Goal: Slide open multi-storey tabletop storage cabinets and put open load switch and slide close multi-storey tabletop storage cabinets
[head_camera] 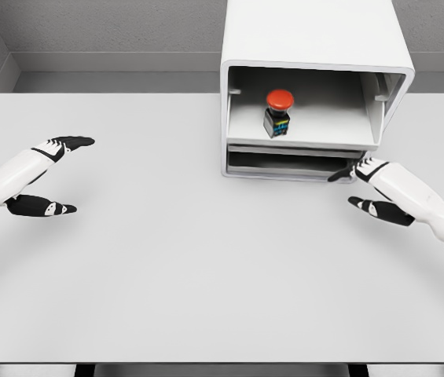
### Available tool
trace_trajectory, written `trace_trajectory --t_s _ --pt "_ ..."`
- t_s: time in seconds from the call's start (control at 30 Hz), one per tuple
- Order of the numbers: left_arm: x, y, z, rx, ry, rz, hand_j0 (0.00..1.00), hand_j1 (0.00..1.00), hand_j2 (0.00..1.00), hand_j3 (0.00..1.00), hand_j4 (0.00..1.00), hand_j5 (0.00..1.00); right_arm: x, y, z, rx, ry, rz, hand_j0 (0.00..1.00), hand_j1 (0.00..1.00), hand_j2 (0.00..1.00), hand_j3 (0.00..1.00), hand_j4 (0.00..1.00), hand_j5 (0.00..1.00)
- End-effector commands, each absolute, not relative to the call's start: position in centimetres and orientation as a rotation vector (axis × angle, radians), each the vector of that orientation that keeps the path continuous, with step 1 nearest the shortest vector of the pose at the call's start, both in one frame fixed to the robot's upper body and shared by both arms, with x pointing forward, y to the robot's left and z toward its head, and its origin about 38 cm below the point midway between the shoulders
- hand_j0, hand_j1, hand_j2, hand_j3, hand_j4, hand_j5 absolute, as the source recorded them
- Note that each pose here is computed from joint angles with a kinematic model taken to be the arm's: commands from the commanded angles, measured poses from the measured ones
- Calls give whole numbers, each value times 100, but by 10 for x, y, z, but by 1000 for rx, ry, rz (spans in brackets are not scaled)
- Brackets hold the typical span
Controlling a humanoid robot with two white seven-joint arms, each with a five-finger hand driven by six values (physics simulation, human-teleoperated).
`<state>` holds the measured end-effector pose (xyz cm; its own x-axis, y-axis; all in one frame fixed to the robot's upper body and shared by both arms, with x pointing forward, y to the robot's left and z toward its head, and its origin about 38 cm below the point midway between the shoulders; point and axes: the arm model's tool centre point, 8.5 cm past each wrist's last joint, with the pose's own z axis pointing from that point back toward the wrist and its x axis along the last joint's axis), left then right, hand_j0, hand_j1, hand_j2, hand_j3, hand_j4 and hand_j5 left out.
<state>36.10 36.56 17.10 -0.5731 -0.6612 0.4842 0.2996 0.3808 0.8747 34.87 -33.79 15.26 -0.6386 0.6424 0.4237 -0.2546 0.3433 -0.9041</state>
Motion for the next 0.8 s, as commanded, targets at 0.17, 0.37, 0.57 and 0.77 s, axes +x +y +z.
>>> trace_trajectory --t_s 0.17,0.37,0.57,0.77 --pt "361 366 172 315 -1747 -1334 100 100 100 100 100 100 350 -327 165 -338 -1858 1407 68 68 68 68 68 68" --pt "361 366 172 315 -1747 -1334 100 100 100 100 100 100 359 -320 169 -348 -1885 1399 69 69 69 69 69 69" --pt "361 366 172 315 -1747 -1334 100 100 100 100 100 100 371 -320 166 -353 -1882 1376 69 69 69 69 69 69" --pt "361 366 172 315 -1747 -1334 100 100 100 100 100 100 380 -316 161 -341 -1870 1378 69 69 69 69 69 69"
